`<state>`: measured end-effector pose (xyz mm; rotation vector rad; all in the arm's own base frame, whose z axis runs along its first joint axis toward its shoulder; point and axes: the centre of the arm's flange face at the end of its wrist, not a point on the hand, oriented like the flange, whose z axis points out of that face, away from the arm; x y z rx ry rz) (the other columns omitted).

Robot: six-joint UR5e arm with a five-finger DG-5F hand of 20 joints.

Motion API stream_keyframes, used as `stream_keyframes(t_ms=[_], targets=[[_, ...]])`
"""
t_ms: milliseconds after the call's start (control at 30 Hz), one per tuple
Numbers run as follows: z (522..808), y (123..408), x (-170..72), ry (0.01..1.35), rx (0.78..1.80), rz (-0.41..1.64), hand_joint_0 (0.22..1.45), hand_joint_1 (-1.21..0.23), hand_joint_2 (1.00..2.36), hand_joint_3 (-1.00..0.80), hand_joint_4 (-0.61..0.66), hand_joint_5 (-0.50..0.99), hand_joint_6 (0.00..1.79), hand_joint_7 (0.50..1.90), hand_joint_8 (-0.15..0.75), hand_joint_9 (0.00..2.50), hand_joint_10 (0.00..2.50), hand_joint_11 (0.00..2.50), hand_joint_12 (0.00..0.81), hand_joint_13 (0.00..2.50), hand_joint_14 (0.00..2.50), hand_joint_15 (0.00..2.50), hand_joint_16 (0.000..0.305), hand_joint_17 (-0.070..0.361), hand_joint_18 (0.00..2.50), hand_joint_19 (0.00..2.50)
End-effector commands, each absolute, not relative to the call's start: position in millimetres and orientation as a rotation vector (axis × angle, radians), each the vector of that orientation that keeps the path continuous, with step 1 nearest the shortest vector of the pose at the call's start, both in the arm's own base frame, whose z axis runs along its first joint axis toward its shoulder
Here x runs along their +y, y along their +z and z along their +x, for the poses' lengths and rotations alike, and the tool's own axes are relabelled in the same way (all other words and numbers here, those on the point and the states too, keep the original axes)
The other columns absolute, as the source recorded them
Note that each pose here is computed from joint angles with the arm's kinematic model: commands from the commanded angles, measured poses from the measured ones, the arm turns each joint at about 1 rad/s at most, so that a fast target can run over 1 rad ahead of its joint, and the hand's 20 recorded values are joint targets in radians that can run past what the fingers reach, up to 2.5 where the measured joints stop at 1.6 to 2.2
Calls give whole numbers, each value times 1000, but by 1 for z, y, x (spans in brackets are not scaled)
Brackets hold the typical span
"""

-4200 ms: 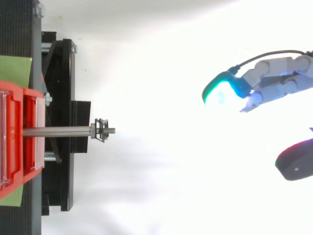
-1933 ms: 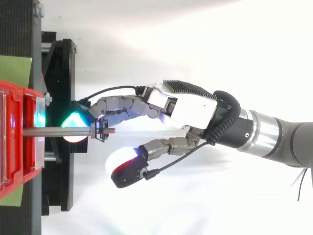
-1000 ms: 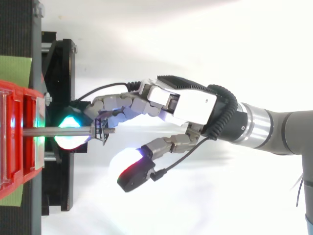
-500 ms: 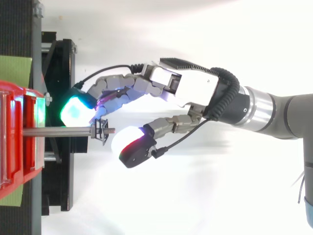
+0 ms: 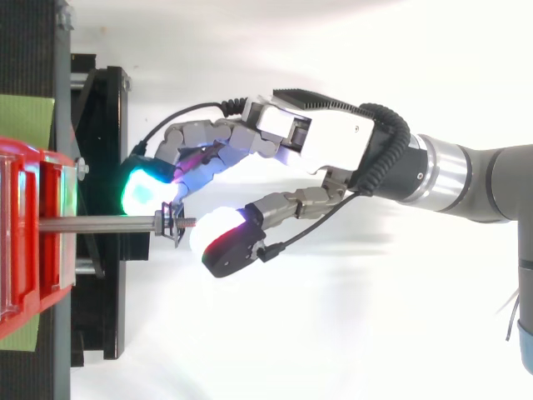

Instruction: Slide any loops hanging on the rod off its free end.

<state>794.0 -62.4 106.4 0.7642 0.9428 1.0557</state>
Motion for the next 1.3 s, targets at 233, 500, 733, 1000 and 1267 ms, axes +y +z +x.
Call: stream_keyframes(t_ms=[233, 500, 733, 1000, 1267], targets=[[794, 107, -60, 1063, 949, 755, 642, -603, 1015, -320, 277, -152, 601, 1208, 328, 855, 7, 275, 339, 770, 8, 221, 45, 102, 612, 368], [796, 110, -59, 1068, 940, 749, 638, -592, 1014, -326, 280, -156, 638, 1146, 327, 859, 9, 281, 338, 773, 8, 226, 45, 102, 615, 369], [801, 117, -59, 1076, 922, 740, 647, -566, 1018, -240, 261, -158, 685, 1116, 335, 886, 7, 293, 339, 784, 8, 228, 45, 101, 628, 366], [803, 122, -59, 1082, 915, 728, 640, -635, 1018, -87, 307, -209, 846, 987, 365, 847, 9, 370, 357, 791, 8, 241, 48, 107, 652, 364], [803, 122, -60, 1087, 907, 728, 634, -648, 1018, -65, 316, -205, 871, 933, 374, 890, 12, 459, 360, 799, 8, 252, 49, 110, 670, 357]])
